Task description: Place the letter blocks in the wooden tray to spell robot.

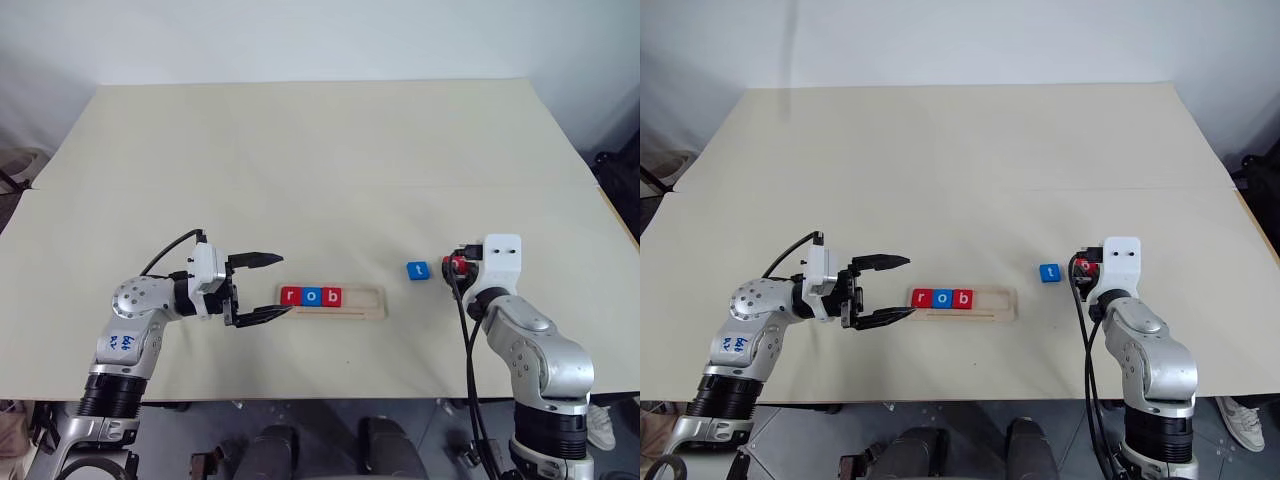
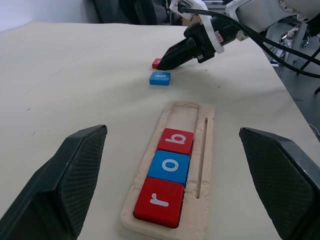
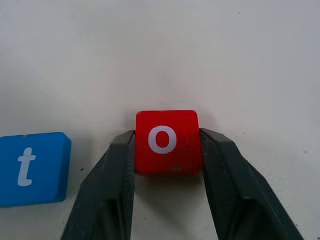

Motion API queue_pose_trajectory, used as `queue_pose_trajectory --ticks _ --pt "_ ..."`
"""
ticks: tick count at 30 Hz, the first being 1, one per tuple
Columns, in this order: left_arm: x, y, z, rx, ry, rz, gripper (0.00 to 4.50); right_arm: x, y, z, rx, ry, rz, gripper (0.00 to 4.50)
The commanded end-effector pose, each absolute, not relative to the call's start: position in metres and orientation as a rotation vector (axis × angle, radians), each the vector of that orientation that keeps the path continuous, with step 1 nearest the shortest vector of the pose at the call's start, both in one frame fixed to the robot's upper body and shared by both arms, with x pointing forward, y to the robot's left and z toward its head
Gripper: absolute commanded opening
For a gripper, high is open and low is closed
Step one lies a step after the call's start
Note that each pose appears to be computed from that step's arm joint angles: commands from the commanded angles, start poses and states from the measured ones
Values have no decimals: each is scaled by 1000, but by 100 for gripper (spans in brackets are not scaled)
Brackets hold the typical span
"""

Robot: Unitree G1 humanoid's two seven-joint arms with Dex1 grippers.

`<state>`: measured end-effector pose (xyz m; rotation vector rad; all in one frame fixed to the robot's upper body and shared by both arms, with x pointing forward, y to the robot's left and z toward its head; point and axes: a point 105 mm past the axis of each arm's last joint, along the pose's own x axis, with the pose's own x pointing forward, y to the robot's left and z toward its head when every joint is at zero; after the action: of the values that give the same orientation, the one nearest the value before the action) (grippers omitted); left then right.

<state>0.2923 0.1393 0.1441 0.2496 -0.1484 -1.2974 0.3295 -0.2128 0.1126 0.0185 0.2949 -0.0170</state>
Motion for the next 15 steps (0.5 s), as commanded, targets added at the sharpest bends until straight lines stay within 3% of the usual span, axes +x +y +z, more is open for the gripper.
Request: queue_pose_trajectory --ticks 1,4,8,15 --pt "289 140 153 274 -190 -1290 450 330 -212 118 13 275 -4 190" --pt "290 139 154 272 -192 -1289 450 329 -214 121 3 270 1 152" --pt "289 139 153 270 -191 -1288 450 324 -218 127 -10 267 15 151" --pt "286 138 149 256 -174 -1301 450 273 -198 111 -18 385 122 151"
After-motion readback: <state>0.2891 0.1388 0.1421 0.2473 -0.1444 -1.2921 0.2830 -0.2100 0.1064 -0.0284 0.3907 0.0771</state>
